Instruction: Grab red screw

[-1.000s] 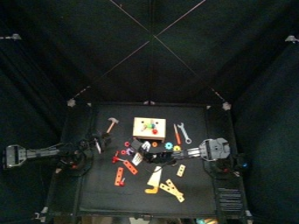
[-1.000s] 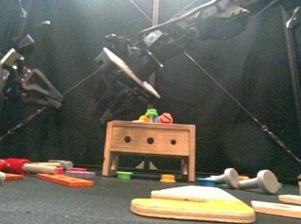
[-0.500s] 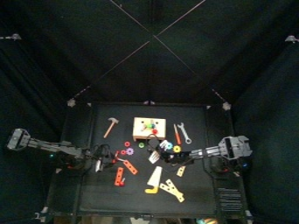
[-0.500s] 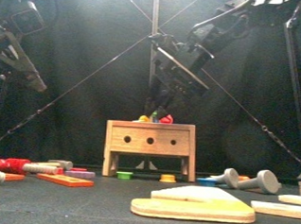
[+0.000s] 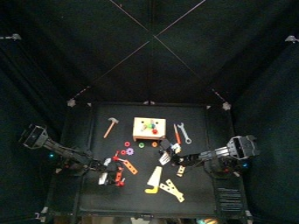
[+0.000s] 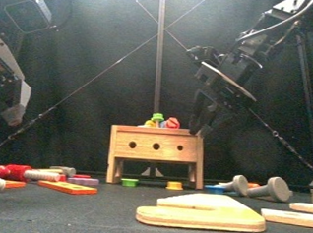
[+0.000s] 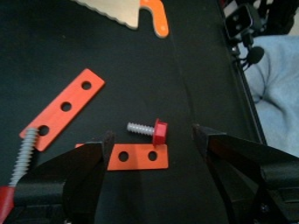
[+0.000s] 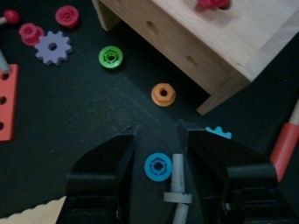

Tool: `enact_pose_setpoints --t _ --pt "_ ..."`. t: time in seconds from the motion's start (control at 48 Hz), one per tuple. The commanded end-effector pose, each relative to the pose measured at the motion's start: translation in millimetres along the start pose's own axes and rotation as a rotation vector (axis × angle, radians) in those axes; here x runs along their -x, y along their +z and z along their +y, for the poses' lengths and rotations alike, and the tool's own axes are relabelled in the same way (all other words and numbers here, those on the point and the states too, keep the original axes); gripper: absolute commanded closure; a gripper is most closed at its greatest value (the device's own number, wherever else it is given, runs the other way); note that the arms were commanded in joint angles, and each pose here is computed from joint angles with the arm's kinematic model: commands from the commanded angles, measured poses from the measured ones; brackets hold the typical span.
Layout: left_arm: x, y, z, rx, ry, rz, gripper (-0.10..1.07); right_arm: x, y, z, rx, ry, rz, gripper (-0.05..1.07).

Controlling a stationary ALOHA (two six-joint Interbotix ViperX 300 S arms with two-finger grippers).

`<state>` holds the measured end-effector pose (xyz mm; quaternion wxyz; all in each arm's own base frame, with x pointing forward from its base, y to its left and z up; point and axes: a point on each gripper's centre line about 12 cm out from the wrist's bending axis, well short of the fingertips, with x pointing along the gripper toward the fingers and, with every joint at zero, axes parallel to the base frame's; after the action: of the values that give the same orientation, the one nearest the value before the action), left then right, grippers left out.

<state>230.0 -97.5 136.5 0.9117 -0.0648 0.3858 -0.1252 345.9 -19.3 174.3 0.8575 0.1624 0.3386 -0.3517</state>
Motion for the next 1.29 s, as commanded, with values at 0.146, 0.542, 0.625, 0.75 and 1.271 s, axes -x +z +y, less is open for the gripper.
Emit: enact_pose_setpoints --t 0.146,0.542,0.625,0.75,1.271 --pt "-24 -2.2 -6.6 0.014 0.007 0.071 -0.06 11 8 0 -0.020 0.018 -0.025 0.25" --pt "-53 -5.5 -12.3 0.012 0.019 0.143 -0.05 13 4 -5 -0.021 -0.009 -0.018 0.25" --pt "-55 -5.8 -12.2 0.012 0.020 0.146 -0.04 12 2 -6 -0.020 -0.013 -0.012 0.25" --pt "-56 -7.1 -12.1 0.011 0.022 0.149 0.01 11 0 -6 -0.019 -0.016 -0.006 0.25" --pt "-47 11.1 -12.4 -0.103 0.004 0.075 0.08 10 -8 -4 -0.012 -0.018 0.016 0.25"
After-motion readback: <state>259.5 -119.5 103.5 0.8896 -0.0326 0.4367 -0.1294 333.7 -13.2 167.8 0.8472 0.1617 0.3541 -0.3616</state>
